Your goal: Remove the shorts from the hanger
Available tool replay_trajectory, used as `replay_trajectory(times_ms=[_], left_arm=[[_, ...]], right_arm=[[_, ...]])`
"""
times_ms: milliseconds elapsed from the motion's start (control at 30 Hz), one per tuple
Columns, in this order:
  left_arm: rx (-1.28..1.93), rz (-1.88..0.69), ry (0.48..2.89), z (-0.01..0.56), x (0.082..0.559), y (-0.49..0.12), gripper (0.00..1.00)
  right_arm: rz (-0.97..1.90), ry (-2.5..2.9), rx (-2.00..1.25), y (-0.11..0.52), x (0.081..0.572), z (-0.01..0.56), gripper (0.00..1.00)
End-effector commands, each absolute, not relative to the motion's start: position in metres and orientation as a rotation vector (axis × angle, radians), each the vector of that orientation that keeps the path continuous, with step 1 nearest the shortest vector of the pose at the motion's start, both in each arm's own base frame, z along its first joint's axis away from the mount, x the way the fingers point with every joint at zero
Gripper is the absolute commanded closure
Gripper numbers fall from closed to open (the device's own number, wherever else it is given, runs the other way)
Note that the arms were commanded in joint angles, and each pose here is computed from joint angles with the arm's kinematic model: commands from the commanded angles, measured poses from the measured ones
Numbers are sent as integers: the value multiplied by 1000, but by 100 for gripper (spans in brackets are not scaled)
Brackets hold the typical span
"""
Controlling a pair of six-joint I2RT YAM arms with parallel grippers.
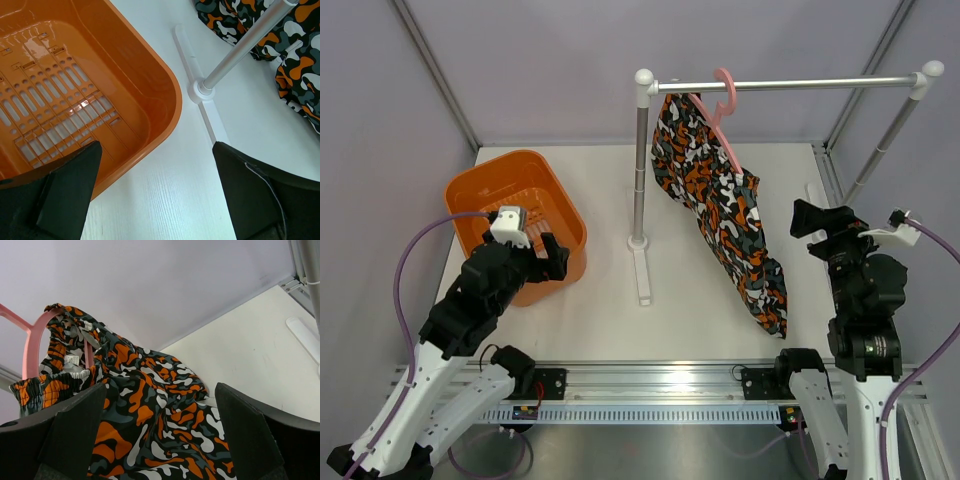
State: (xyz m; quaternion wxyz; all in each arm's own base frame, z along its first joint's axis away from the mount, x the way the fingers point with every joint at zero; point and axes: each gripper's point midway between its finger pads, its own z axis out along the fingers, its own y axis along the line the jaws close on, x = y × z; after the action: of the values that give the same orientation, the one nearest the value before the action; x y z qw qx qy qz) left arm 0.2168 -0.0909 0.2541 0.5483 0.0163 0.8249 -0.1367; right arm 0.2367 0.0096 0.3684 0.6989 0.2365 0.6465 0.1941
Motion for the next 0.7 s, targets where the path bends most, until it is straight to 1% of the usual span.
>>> replay_trajectory(times_ms=[0,133,233,400,433,467,500,533,667], left_arm=[[29,-325,1898,273,220,-89,1],[32,-321,1884,280,221,-88,1],[32,-311,1893,274,223,-89,1],[27,-286,1906,268,222,-85,1],[26,-284,1903,268,222,-84,1],[25,-285,1900,268,221,-84,1],[26,-285,1899,269,222,-84,1],[28,-286,1897,269,221,-84,1],[28,-261,1898,268,222,-80,1]], right_arm=[[359,1398,509,-1,224,391,1],[301,1386,481,-7,217,412,0],[294,1379,410,-1,218,436,0],[330,1398,330,11,242,480,1],[376,1454,287,23,261,478,1],[407,1436,249,30,261,495,2],[435,1450,218,36,268,498,4],[487,1468,161,49,273,502,11],[556,1498,65,66,308,512,20]])
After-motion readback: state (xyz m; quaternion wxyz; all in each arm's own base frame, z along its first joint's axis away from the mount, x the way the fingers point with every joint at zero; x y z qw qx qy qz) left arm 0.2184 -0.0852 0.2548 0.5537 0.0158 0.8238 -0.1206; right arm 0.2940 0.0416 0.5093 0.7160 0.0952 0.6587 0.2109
